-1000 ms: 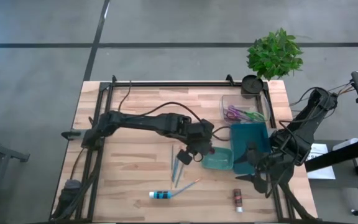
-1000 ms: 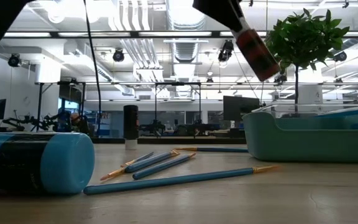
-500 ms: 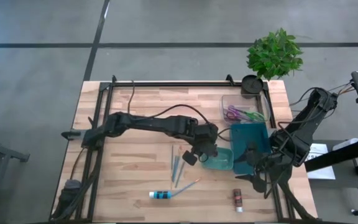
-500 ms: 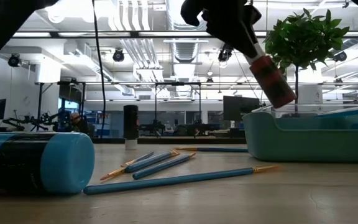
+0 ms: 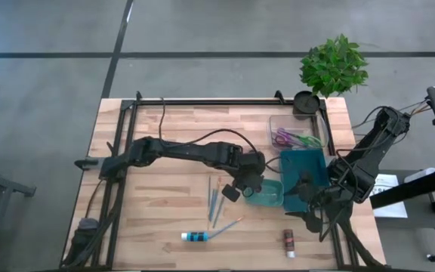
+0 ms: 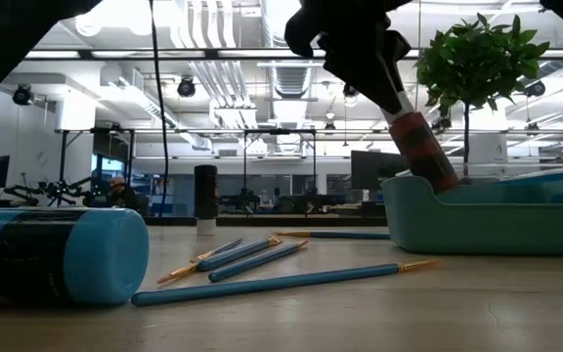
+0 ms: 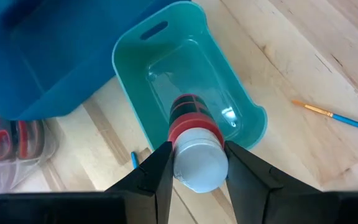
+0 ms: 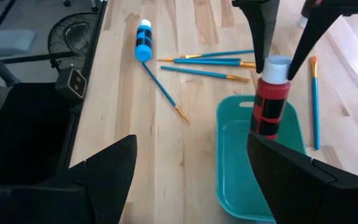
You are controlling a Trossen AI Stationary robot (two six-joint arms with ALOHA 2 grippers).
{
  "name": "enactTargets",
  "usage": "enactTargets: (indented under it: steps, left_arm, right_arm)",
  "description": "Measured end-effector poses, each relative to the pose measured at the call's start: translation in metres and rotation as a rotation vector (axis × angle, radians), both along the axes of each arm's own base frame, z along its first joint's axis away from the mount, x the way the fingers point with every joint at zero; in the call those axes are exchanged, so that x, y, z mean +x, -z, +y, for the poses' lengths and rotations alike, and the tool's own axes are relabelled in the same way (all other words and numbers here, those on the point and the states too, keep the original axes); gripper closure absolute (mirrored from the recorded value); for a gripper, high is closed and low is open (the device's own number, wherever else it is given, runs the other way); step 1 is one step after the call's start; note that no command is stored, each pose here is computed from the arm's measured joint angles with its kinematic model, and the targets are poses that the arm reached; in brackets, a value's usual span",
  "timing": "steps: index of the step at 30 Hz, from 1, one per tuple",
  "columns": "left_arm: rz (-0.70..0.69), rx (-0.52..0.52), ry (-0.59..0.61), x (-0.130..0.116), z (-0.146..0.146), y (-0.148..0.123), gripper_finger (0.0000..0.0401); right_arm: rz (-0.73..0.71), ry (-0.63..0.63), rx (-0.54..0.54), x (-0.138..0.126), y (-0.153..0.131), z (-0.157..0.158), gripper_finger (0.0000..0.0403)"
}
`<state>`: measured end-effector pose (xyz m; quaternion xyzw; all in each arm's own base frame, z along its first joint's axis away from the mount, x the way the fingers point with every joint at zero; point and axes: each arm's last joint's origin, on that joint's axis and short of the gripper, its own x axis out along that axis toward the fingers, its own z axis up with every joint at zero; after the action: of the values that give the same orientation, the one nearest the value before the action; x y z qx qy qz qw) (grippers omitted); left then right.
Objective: Pick & Place Paint Supplies
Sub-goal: Put the red paint bottle into the green bin
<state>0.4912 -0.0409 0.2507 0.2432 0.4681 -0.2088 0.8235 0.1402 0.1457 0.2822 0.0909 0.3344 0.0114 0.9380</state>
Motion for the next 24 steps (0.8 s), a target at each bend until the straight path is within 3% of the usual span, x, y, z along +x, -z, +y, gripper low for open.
enactTargets:
  steps: [24]
  left_arm:
    - [0.058,-0.003,-0.016,-0.003,0.001,0.019,0.0281]
  right_arm:
    - [-0.002,0.018,0.029,0.000,0.001,0.001,0.0101]
